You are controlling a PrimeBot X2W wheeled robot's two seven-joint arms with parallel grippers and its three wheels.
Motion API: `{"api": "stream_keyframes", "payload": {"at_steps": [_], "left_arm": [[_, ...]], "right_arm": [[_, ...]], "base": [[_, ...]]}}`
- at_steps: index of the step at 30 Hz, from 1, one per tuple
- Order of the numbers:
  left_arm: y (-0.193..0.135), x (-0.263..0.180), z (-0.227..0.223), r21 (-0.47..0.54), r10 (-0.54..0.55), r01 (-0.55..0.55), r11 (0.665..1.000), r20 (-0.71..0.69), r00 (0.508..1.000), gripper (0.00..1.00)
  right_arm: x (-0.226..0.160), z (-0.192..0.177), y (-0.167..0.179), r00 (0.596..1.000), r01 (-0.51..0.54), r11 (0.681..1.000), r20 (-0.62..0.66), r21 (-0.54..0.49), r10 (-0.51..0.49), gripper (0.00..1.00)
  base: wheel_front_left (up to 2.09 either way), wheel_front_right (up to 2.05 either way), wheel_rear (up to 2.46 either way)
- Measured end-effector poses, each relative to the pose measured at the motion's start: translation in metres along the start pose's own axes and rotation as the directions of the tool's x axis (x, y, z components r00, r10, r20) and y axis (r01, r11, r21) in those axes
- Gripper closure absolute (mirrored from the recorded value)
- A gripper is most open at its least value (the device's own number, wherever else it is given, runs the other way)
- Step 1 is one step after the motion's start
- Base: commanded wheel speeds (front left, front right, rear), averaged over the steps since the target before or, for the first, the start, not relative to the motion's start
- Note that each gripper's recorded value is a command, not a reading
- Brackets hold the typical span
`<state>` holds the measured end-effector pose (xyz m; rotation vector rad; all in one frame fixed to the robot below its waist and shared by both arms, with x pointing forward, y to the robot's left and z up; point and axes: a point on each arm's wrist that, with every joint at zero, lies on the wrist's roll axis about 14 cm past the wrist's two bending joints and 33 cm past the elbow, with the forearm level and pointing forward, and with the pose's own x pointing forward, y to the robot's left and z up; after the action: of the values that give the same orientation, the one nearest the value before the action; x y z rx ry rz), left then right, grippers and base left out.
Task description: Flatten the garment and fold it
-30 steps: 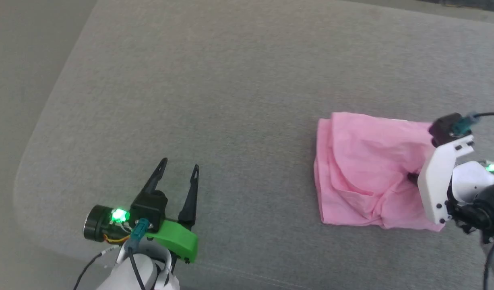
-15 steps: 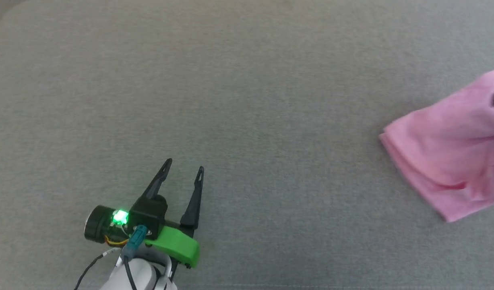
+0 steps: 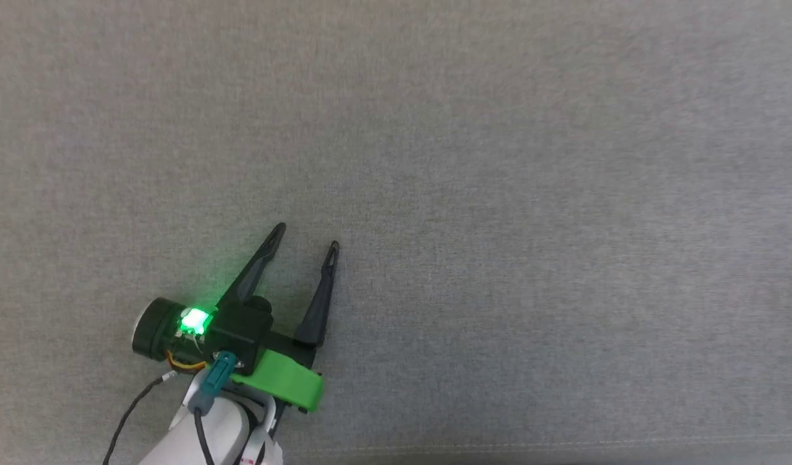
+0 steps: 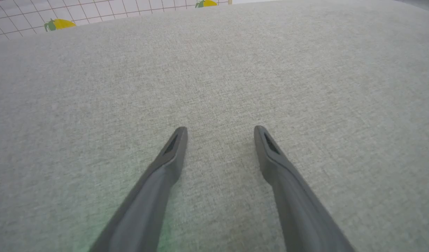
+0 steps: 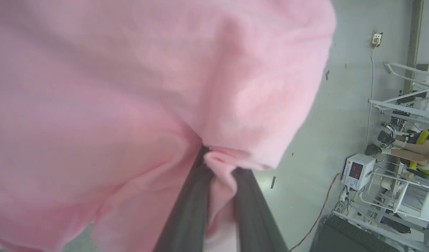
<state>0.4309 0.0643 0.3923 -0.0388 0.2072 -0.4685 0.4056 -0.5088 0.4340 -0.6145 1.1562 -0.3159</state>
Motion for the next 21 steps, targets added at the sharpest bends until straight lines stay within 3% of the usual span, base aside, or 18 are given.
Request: {"api": "stream_keyframes", "payload": {"at_steps": [13,14,15,21], "left_arm": [[0.014,0.008,-0.015,-0.019,0.016,-0.016,1.0,-0.014,1.0,0.0],[0.015,0.007,-0.015,-0.018,0.019,-0.019,1.0,-0.013,1.0,0.0],[0.015,0.006,-0.015,-0.016,0.022,-0.022,1.0,-0.013,1.0,0.0],[0.015,0.003,-0.009,0.002,0.032,-0.032,0.999,-0.009,0.999,0.0]], "right_arm": [[0.047,-0.021,-0.01,0.993,0.103,0.992,-0.06,0.072,-0.099,1.0],[0.047,-0.019,-0.01,0.994,0.107,0.992,-0.047,0.073,-0.104,0.37],[0.047,-0.017,-0.011,0.993,0.112,0.991,-0.034,0.071,-0.11,0.0],[0.035,-0.004,-0.017,0.991,0.125,0.989,0.029,0.075,-0.127,0.0]], "base": [[0.0,0.0,0.0],[0.0,0.0,0.0],[0.0,0.0,0.0],[0.0,0.0,0.0]]}}
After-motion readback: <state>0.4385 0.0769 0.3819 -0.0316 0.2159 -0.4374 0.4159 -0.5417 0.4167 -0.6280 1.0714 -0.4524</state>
